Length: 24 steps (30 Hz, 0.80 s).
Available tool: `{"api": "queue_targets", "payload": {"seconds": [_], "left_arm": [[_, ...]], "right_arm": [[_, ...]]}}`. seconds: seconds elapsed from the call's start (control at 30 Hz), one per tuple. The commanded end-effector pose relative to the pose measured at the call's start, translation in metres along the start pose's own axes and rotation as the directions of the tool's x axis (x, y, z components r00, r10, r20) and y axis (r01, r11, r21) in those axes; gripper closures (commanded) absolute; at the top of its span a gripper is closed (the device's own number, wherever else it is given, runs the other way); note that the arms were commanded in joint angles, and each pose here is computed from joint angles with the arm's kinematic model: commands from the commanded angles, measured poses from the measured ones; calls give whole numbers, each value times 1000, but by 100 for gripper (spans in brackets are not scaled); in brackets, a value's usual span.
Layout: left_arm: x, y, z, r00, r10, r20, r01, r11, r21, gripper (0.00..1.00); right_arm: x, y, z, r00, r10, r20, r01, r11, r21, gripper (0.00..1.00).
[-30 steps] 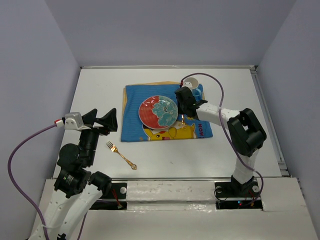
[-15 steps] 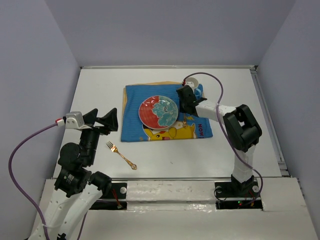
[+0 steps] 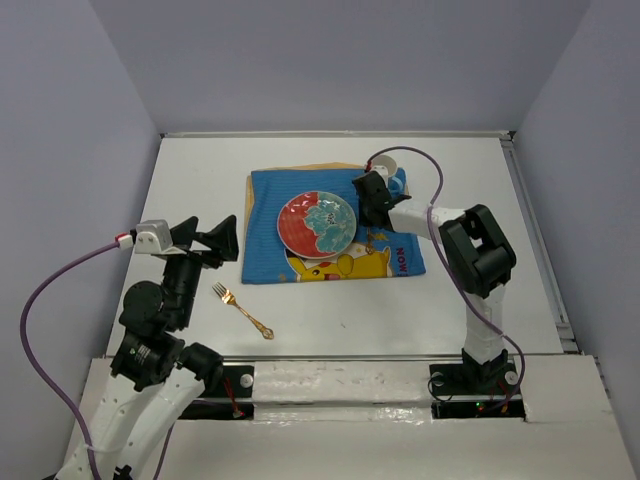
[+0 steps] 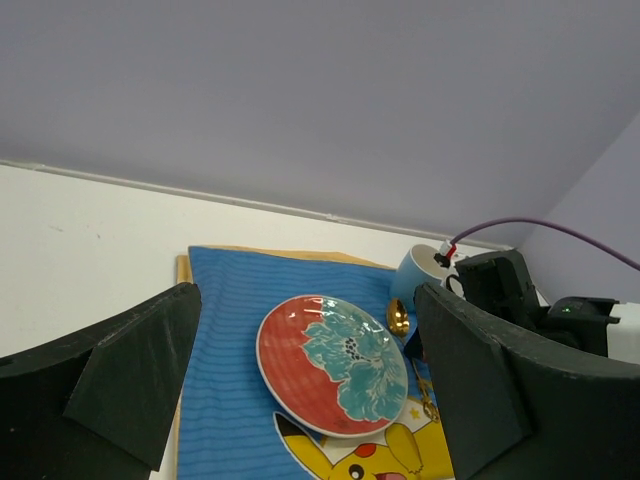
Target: Set the dinner table for one person
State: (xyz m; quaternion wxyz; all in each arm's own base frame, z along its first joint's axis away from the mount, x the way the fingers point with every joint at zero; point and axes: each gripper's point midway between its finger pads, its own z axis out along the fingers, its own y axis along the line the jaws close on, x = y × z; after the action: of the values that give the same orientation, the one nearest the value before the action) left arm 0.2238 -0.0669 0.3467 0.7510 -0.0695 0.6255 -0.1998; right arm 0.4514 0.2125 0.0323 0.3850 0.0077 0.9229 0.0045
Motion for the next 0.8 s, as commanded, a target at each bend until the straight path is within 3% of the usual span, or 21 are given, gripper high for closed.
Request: {"api": "queue_targets", "payload": {"seconds": [0.0,0.07,0.13,0.17,0.2,0.3,0.53,0.77], "left_arm": [[-11,-5,5,999,-16,42,16,1000,13,1],[-11,-4,5,999,-18,40,17,1000,9,1],[-11,-4,5,999,-19,41,18,1000,5,1],[-10,-3,5,999,-19,39,19,1000,4,1],[-9,-2,6,999,-22,35,22,1000,-3,1],[-4,1,8,999,-30,20,30,999,-19,1],[37,24,18,988,-74,-137,48,982,-185,1],[69,41,14,933,-252,-258,132,904,-407,1]], "right_arm": [[-26,2,-1,997,39,68,-39,999,-1,100],[-25,3,0,997,44,63,-43,999,-5,97],[-23,4,1,997,45,58,-45,999,-6,87],[-24,3,0,997,49,60,-48,999,-5,82],[-25,3,-2,997,55,61,-55,998,-7,71],[-34,4,-15,994,70,82,-68,997,-29,56],[-80,15,-85,971,134,197,-94,975,-202,53],[-65,29,-146,961,147,234,-51,927,-371,53]]}}
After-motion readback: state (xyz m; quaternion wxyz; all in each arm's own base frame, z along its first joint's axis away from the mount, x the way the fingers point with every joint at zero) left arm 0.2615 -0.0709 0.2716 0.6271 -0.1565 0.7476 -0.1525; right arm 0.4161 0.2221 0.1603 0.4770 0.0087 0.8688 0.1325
